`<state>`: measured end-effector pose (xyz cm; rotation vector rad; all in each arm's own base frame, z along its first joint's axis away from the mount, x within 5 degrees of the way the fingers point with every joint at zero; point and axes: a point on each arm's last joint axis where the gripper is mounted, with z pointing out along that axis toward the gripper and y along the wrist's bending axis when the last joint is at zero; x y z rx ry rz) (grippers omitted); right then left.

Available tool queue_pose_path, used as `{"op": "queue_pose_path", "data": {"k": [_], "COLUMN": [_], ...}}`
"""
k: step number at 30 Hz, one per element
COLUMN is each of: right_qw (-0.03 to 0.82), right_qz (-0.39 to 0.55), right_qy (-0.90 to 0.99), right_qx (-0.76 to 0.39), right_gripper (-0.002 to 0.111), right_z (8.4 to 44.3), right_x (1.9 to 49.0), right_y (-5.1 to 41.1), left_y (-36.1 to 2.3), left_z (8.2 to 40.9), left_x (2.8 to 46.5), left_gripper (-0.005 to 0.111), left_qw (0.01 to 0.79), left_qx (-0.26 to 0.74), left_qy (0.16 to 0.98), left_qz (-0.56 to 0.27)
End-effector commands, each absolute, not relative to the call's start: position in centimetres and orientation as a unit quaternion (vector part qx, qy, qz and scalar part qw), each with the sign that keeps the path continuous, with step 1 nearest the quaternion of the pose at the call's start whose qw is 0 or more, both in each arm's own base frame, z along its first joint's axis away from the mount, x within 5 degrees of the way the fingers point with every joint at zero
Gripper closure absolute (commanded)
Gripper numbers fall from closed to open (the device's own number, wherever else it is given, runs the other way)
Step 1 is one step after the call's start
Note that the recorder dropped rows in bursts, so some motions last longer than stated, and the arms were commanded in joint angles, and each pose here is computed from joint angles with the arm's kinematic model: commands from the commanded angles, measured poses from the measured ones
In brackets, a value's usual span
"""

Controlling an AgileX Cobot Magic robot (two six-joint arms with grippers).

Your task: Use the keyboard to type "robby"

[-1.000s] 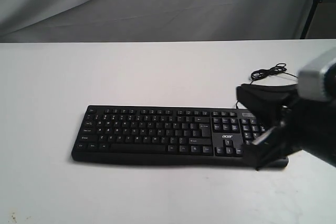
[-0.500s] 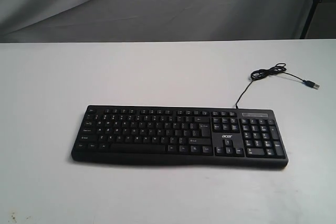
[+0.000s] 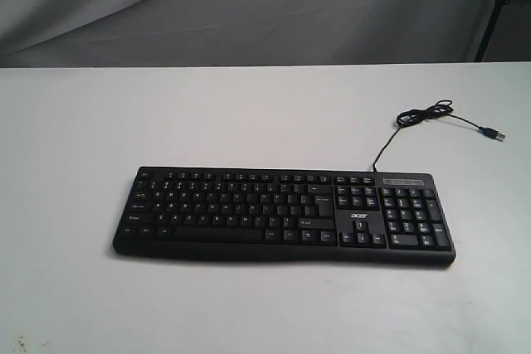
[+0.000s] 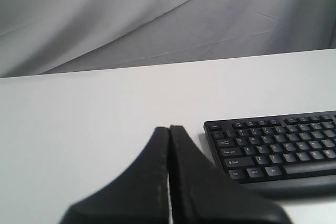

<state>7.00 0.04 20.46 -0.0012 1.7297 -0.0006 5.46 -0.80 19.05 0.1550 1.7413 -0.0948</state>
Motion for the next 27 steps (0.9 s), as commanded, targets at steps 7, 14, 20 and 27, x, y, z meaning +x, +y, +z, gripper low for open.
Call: {"op": "queue_pose_path", "data": {"k": [7,14,20,27], "right_qw": [0.609,0.592,0.592,0.592], "right_qz": [0.002,0.004,0.004,0.004], "right_qy": [0.793,0.806,0.806,0.806], "right_qx": [0.017,0.018,0.018,0.018], "right_gripper": [0.108,0.108,0.108,0.108], "right_z": [18.6,18.3,18.3,18.3], "right_x": [6.8,6.7,6.7,6.7], "right_y": [-0.1,-0.1,-0.1,-0.1], "left_y": [-0.8,-0.8,-0.8,-0.8], "left_z": [19.0,19.0,19.0,19.0], "left_x": [5.5,5.5,5.5,5.5], "left_gripper": [0.107,0.107,0.107,0.107], "left_qw": [0.643,0.643,0.643,0.643], "left_qx": [0.071,0.071,0.071,0.071], "left_qy": [0.761,0.761,0.761,0.761], "left_qz": [-0.043,-0.043,-0.043,-0.043]}}
